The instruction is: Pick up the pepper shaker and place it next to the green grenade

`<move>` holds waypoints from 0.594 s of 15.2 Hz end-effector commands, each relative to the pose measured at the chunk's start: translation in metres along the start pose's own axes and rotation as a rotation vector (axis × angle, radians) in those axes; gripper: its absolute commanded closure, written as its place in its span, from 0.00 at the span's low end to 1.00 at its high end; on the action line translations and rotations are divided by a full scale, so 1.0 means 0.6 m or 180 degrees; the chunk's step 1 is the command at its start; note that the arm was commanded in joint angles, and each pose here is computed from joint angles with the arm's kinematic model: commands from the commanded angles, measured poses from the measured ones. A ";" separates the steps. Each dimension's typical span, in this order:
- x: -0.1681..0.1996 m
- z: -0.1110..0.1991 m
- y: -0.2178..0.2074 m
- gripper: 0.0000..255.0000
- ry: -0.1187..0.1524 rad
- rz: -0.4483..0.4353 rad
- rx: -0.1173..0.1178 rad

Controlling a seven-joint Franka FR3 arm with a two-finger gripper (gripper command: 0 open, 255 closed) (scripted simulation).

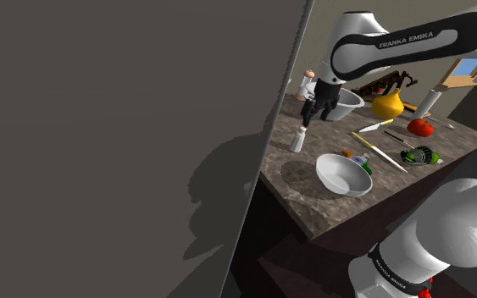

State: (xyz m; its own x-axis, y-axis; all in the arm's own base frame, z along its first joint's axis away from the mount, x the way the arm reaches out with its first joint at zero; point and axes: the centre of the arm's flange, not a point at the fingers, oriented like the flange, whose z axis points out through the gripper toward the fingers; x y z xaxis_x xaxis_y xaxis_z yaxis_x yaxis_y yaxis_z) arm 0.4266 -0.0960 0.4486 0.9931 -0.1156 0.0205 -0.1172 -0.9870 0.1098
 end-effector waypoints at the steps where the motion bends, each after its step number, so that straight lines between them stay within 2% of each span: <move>1: 0.030 0.030 0.017 0.00 0.0027 0.0003 -0.0007; 6: 0.099 0.098 0.047 0.00 0.0077 0.0011 -0.0021; 9: 0.099 0.125 0.048 0.00 0.0077 0.0011 -0.0021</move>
State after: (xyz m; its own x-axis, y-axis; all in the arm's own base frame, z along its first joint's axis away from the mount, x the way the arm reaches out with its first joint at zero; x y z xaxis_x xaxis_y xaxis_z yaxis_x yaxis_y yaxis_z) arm 0.4818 -0.1391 0.3843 0.9923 -0.1163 0.0437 -0.1207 -0.9859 0.1161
